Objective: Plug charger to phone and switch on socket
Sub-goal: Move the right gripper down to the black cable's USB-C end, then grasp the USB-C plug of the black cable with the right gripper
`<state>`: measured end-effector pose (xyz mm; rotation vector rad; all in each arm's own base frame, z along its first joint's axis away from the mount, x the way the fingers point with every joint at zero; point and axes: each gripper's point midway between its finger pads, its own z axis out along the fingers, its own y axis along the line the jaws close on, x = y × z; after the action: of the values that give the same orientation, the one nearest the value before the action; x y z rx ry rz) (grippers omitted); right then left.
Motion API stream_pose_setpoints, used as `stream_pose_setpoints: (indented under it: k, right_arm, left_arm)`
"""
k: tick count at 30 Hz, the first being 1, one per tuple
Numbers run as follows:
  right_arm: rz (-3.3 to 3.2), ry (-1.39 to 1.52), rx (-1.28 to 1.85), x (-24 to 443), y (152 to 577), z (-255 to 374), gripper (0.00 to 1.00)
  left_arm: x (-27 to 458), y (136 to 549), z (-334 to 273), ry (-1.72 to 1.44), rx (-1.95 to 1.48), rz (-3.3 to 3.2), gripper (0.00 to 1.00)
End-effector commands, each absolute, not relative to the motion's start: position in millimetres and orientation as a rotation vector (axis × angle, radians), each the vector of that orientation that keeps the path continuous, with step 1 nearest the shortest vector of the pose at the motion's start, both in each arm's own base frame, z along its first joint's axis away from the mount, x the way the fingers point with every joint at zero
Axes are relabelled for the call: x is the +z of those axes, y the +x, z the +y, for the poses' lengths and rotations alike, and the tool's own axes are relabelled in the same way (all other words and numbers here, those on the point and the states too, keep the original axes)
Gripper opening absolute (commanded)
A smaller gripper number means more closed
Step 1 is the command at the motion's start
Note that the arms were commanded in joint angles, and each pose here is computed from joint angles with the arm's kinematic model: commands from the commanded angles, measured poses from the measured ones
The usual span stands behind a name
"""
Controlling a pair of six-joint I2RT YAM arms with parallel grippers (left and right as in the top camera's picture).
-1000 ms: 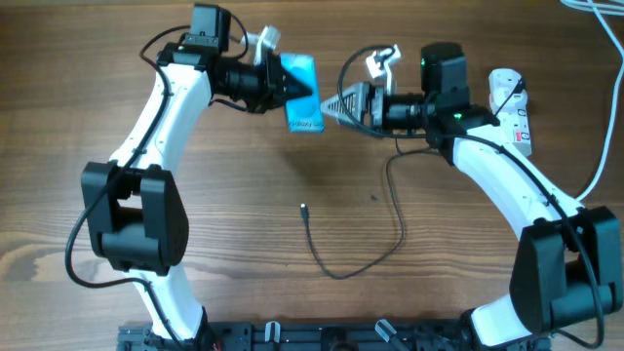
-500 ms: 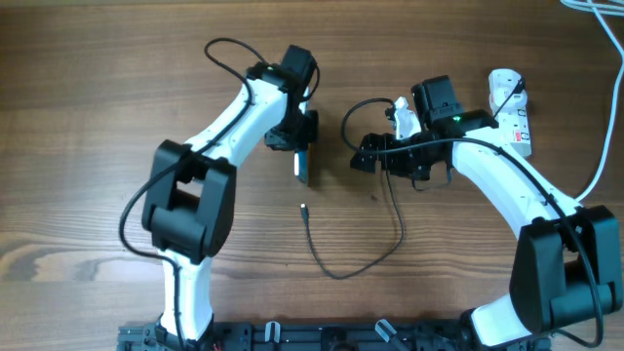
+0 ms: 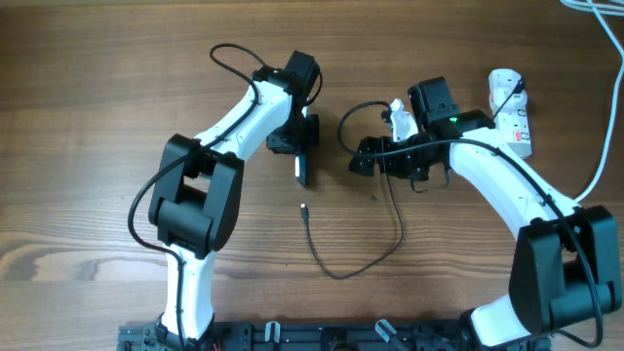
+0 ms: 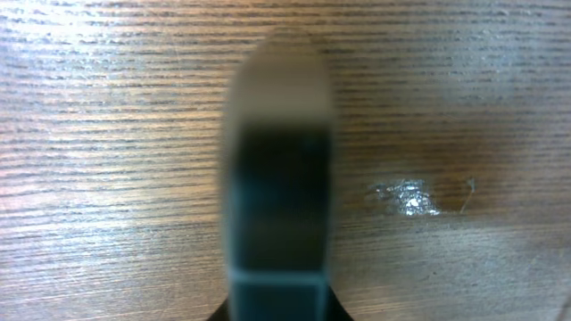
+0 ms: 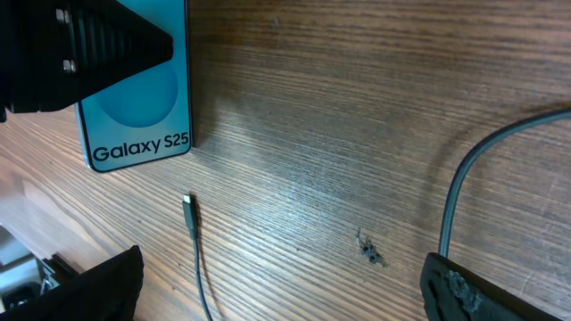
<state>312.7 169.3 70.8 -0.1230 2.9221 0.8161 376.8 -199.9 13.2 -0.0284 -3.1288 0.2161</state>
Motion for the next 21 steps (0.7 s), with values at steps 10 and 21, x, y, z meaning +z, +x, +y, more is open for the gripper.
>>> stream_pose_setpoints:
  k: [10,21]
  right_arm:
    - [2.819,-0.295,0.827,122.5,321.5,181.0,0.59]
    - [2.968,-0.415,0.255,93.1,256.5,254.7,0.59]
  left_arm:
    - [97.5,396.7,-186.0,0.168,0.765,-3.084,0.04]
    - [200.5,416.5,-95.6,0.364,1.772,-2.697,0.04]
